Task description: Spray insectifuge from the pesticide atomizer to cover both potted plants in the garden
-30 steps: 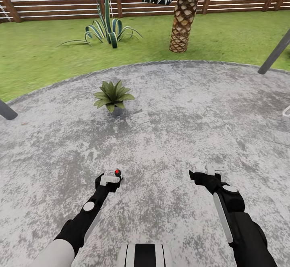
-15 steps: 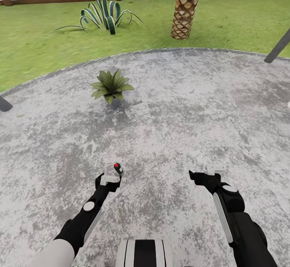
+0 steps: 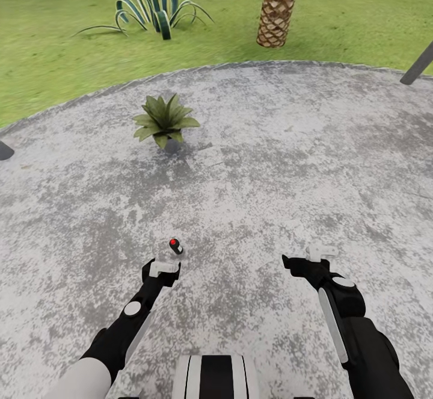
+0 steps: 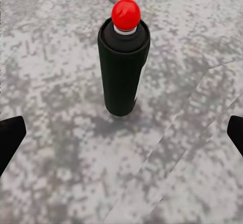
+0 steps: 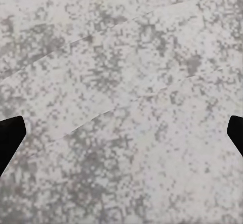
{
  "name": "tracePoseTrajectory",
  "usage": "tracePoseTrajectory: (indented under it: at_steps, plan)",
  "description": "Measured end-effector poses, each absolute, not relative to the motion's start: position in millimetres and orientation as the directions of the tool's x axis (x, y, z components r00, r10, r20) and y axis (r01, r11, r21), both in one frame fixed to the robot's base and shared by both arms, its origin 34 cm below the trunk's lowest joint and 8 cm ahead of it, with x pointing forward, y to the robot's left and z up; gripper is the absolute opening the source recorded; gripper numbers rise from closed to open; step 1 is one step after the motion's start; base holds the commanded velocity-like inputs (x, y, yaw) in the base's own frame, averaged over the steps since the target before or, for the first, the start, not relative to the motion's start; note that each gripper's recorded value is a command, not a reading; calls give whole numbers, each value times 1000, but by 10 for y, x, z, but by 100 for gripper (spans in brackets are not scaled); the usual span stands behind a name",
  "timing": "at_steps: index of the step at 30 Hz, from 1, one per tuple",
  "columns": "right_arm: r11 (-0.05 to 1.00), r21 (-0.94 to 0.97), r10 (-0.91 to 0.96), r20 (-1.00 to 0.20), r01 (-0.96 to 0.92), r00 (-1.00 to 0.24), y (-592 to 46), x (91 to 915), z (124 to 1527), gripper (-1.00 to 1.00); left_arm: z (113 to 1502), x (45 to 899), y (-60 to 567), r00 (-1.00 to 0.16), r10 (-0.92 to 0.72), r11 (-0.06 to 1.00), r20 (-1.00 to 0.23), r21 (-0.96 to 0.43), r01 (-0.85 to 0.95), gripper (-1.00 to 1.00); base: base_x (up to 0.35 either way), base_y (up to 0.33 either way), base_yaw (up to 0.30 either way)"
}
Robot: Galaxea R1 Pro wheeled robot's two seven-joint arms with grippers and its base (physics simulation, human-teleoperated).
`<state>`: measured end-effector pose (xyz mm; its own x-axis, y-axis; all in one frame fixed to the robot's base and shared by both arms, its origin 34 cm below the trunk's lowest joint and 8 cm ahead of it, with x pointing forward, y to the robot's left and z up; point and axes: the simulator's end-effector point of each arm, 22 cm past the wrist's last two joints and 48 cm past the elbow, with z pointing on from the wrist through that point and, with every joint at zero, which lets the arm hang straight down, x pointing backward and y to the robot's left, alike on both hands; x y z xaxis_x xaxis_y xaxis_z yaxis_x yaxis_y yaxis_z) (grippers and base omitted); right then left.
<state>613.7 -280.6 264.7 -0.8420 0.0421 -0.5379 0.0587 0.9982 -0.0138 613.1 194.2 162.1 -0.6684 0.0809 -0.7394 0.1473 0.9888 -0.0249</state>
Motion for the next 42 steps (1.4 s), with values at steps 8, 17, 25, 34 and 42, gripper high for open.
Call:
tracePoseTrajectory:
  at_steps: [8, 17, 25, 34, 42]
  plan:
    - [998, -13, 41, -538, 58, -842, -2801, 6137, 2646, 100, 1625, 6131, 1937, -667, 82, 989, -740, -25, 149, 100, 0, 0, 0]
    - [998, -14, 42, -538, 58, -842, -2803, 6137, 2650, 100, 1624, 6126, 1934, -668, 84, 988, -740, -24, 151, 100, 85, 0, 0]
    - [998, -13, 41, -538, 57, -842, -2801, 6137, 2647, 100, 1628, 6135, 1939, -667, 82, 989, -741, -25, 148, 100, 101, 0, 0]
    - [998, -13, 41, -538, 57, -842, -2801, 6137, 2648, 100, 1626, 6129, 1928, -667, 84, 988, -740, -24, 152, 100, 110, 0, 0]
    - [998, -13, 41, -538, 57, -842, -2801, 6137, 2647, 100, 1625, 6129, 1929, -667, 85, 988, -740, -24, 152, 100, 23, 0, 0]
